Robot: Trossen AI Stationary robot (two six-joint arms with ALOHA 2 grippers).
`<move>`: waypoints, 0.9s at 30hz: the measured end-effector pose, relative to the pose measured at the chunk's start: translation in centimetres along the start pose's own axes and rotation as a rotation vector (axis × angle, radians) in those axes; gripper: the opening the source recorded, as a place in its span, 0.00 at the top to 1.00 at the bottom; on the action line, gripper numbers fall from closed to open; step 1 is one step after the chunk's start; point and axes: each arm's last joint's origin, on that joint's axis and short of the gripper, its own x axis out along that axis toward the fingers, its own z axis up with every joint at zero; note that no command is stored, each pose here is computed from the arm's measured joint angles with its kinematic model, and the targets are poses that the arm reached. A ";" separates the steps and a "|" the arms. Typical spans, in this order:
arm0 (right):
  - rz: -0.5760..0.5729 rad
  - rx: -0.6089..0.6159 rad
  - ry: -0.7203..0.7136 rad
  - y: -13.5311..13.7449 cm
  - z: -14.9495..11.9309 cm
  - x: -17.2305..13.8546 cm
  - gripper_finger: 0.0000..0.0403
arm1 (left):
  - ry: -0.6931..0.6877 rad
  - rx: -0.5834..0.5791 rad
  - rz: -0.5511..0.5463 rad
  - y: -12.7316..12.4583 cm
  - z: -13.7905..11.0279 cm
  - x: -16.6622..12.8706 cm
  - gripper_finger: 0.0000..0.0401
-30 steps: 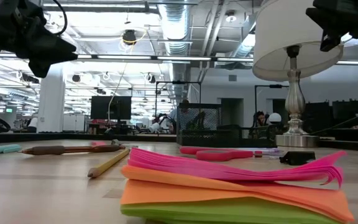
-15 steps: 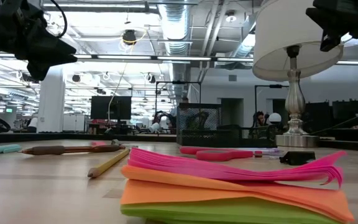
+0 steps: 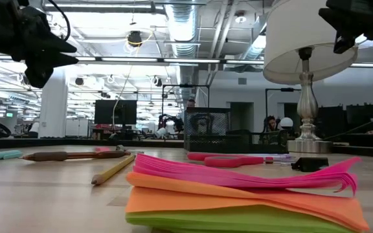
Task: Pick and place office supplies into organizer
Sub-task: Put the pink pen into the desk organizer
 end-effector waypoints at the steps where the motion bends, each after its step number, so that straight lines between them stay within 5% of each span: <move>1: 0.000 0.000 0.000 0.0 0.0 0.0 0.77 | 0.000 -0.002 0.000 0.0 0.0 0.0 0.73; 17: -0.002 0.005 -0.020 0.0 0.2 0.0 0.77 | -0.005 -0.006 0.008 0.0 0.0 0.0 0.73; 27: -0.025 0.039 -0.195 -0.3 2.0 -0.2 0.77 | -0.016 0.013 0.086 0.4 -0.2 0.0 0.73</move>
